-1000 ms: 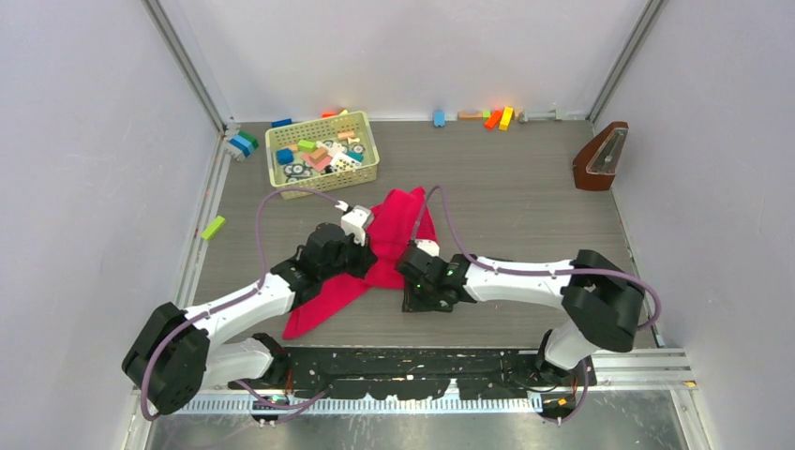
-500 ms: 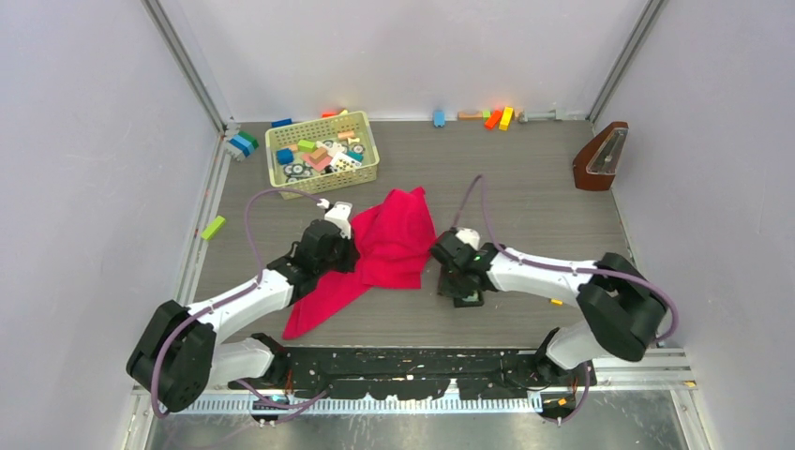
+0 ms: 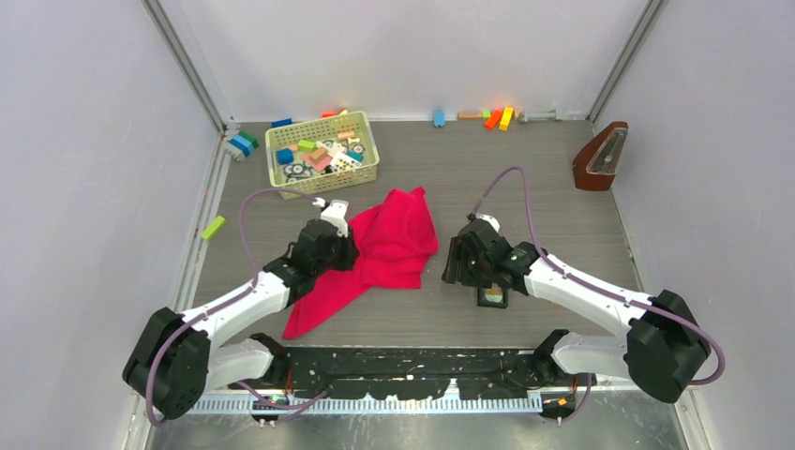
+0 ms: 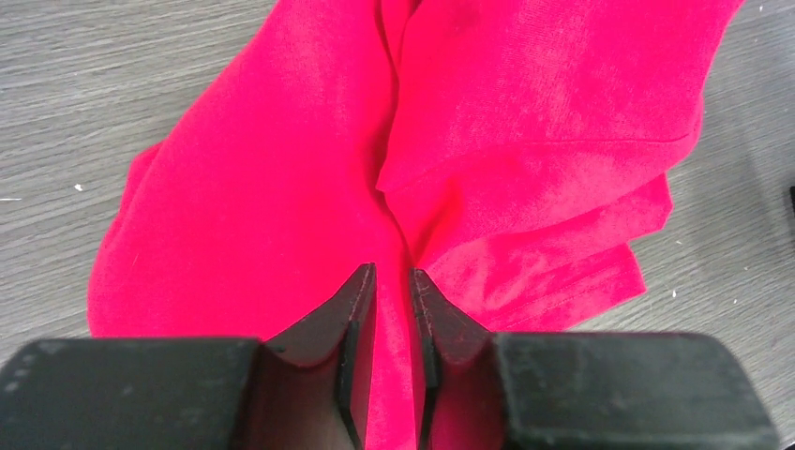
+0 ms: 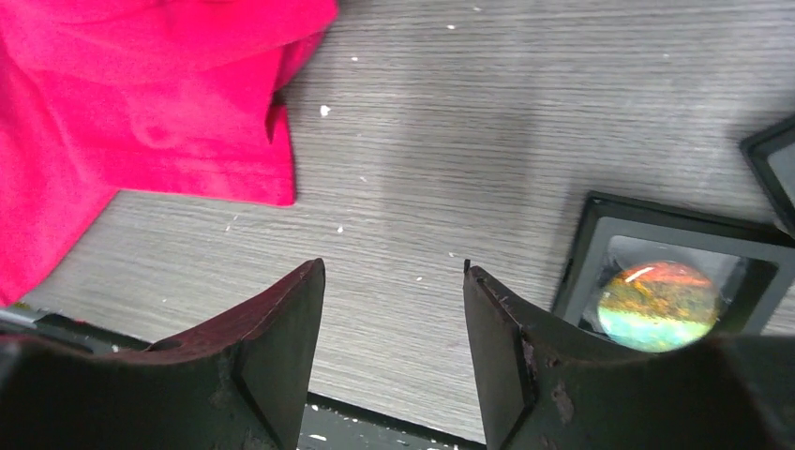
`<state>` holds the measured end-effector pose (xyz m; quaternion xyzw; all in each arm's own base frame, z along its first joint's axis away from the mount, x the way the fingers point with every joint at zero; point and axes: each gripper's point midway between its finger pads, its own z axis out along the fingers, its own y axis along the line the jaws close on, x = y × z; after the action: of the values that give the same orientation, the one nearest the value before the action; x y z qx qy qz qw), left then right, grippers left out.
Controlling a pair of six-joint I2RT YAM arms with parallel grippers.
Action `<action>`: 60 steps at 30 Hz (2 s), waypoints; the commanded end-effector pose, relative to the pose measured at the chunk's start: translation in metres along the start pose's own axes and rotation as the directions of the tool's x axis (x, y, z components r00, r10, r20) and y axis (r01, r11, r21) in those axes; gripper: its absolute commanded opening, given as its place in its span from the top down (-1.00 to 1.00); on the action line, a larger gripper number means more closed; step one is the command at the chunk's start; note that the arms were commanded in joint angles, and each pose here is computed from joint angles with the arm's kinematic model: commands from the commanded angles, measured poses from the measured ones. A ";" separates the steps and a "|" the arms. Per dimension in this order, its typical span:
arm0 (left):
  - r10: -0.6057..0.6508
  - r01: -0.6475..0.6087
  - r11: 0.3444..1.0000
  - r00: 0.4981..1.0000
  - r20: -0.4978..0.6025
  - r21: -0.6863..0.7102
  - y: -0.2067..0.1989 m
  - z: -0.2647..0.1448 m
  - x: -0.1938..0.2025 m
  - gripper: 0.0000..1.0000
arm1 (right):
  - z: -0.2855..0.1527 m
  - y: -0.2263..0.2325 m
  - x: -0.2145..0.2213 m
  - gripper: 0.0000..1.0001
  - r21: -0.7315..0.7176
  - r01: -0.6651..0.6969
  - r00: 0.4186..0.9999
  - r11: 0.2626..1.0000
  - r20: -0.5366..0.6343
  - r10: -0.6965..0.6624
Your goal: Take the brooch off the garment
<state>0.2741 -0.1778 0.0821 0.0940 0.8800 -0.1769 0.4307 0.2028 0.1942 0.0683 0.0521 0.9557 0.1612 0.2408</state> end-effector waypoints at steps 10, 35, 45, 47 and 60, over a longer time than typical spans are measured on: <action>-0.024 0.033 0.993 0.997 0.074 -0.116 0.026 -0.008 -0.014 0.11 | 0.003 0.078 -0.042 -0.28 -0.287 0.013 0.995 0.958 0.097 0.015; -0.313 0.310 0.913 0.949 0.030 -0.264 0.090 -0.002 0.009 -0.53 | 0.051 0.098 -0.063 0.99 -0.222 -0.011 0.996 0.975 0.079 0.029; -0.299 0.286 0.947 0.952 -0.072 -0.150 0.073 0.011 0.013 0.54 | -0.026 0.045 -0.098 0.99 -0.086 -0.026 0.961 0.996 0.271 0.049; -0.284 0.274 0.950 0.957 -0.052 -0.148 0.073 0.008 0.008 0.94 | -0.037 0.028 -0.101 0.99 -0.035 -0.055 0.953 0.998 0.297 0.063; -0.265 0.303 0.923 0.948 0.176 -0.239 0.079 -0.053 -0.091 1.00 | -0.105 -0.003 -0.153 0.99 -0.001 -0.168 0.911 0.986 0.381 0.155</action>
<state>0.2983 -0.0995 0.1019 -0.0850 0.8923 -0.1481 0.4180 0.2696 0.1353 0.1727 0.1660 0.9025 0.1337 0.3743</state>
